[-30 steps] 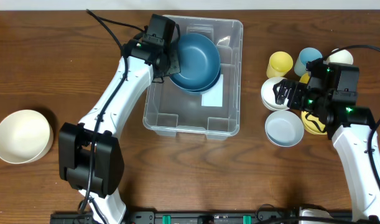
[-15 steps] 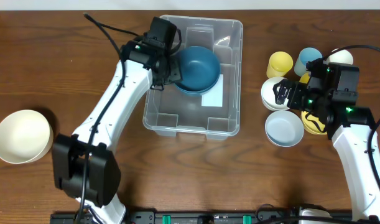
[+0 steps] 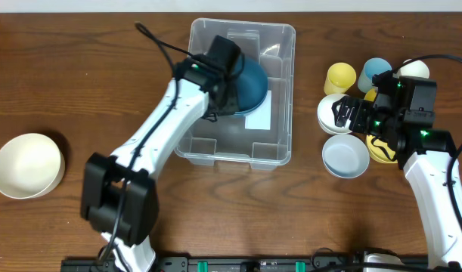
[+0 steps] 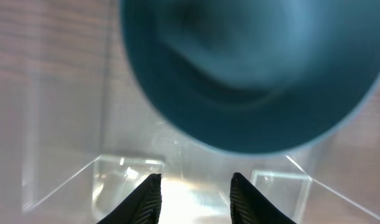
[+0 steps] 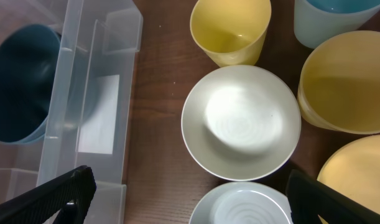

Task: Pack container
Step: 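Lower the second teal bowl into the first bowl inside the bin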

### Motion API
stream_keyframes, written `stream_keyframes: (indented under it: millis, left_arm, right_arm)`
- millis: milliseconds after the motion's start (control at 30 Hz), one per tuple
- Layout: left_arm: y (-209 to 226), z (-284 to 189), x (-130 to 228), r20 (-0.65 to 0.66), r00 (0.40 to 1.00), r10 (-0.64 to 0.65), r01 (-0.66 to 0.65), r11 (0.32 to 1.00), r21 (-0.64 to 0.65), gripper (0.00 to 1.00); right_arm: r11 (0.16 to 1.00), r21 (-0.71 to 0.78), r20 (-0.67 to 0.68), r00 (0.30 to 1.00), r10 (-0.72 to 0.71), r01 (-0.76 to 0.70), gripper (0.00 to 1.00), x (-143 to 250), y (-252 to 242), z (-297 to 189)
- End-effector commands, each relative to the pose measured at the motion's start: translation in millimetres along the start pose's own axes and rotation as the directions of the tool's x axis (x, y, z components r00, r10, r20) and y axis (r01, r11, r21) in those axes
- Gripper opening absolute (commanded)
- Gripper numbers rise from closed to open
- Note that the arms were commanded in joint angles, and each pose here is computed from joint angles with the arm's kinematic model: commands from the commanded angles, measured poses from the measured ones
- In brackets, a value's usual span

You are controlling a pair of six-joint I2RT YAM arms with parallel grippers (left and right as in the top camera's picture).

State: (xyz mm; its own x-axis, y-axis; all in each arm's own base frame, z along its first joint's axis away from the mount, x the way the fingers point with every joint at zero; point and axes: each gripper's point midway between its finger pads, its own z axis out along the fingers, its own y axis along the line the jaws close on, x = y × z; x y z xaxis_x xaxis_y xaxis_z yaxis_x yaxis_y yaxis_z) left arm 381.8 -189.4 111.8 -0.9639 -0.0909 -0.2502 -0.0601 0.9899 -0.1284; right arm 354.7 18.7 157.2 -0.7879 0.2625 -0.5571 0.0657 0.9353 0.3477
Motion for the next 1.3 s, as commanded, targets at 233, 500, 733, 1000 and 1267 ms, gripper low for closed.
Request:
stream_keyframes:
  millis: [233, 500, 733, 1000, 1267]
  left_arm:
    - [8.7, 69.4, 11.6, -0.088, 0.996, -0.011, 0.004, 0.996, -0.086, 0.37]
    - [-2.1, 86.3, -5.6, -0.025, 1.0, -0.011, 0.009, 0.999, -0.047, 0.37]
    - [-11.4, 80.0, -21.6, 0.026, 0.999, 0.043, -0.042, 0.999, -0.016, 0.37]
    - [-25.1, 58.0, -61.1, 0.147, 0.984, 0.1, -0.103, 0.995, 0.011, 0.38]
    - [-20.7, 16.0, -56.1, 0.097, 0.989, 0.115, -0.114, 0.993, -0.015, 0.53]
  right_arm:
    - [1.0, 0.001, 0.023, 1.0, 0.006, -0.006, 0.99, -8.3, 1.5, -4.2]
    - [1.0, -0.001, 0.024, 1.0, 0.006, -0.006, 0.99, -8.6, 1.6, -4.1]
    - [1.0, -0.001, 0.025, 1.0, 0.006, -0.006, 0.99, -8.9, 1.7, -4.1]
    - [1.0, 0.0, 0.022, 1.0, 0.007, -0.007, 0.99, -8.1, 1.6, -4.1]
    - [1.0, 0.002, 0.01, 1.0, 0.01, -0.01, 0.99, -5.2, 0.9, -4.1]
